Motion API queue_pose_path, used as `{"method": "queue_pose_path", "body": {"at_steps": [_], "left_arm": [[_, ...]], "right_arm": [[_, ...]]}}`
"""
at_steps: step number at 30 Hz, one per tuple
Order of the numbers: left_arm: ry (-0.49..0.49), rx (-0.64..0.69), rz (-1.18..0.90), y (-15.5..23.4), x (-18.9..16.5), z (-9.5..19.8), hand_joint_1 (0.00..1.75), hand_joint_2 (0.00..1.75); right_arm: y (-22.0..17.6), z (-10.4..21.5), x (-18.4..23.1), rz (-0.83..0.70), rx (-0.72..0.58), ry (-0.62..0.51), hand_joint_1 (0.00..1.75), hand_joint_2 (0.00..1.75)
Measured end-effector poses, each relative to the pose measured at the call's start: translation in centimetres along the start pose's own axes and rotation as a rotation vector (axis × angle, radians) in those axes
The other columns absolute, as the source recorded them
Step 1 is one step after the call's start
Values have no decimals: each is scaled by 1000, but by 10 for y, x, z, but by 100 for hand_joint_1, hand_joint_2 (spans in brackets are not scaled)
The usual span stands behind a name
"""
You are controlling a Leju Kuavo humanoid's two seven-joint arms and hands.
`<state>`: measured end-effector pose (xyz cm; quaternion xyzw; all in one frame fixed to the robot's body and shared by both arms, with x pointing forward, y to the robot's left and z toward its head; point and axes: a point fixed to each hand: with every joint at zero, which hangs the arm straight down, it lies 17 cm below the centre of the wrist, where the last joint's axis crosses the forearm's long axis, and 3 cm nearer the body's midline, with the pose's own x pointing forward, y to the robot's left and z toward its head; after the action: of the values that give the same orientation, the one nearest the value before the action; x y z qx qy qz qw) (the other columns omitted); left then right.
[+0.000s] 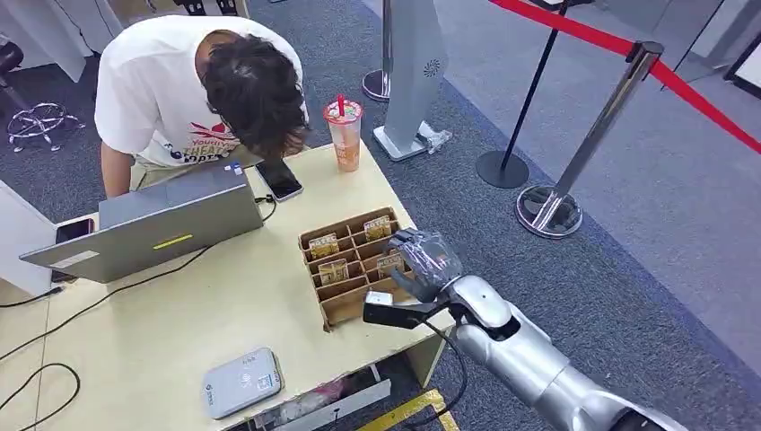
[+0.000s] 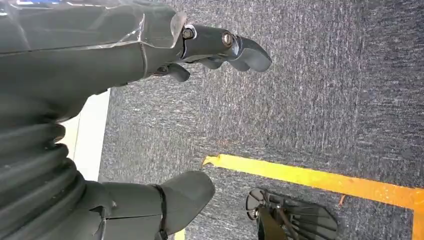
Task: Pass the card to the sensor for recognition and then transmit it.
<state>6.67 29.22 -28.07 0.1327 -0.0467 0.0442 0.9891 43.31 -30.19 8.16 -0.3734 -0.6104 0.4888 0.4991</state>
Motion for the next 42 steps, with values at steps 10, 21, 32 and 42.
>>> {"method": "queue_pose_path", "body": {"at_steps": [10, 21, 32, 42], "left_arm": [[2, 1, 3, 0, 0, 0, 0, 175], [1, 1, 0, 0, 0, 0, 0, 175], [3, -3, -4, 0, -1, 0, 0, 175], [1, -14, -5, -1, -8, 0, 0, 175]], "right_arm": [[2, -7, -3, -9, 17, -13, 86, 175], [3, -17, -6, 0, 31, -21, 91, 175], [12, -14, -12, -13, 52, -7, 96, 175], [22, 5, -29, -19, 72, 10, 91, 175]]}}
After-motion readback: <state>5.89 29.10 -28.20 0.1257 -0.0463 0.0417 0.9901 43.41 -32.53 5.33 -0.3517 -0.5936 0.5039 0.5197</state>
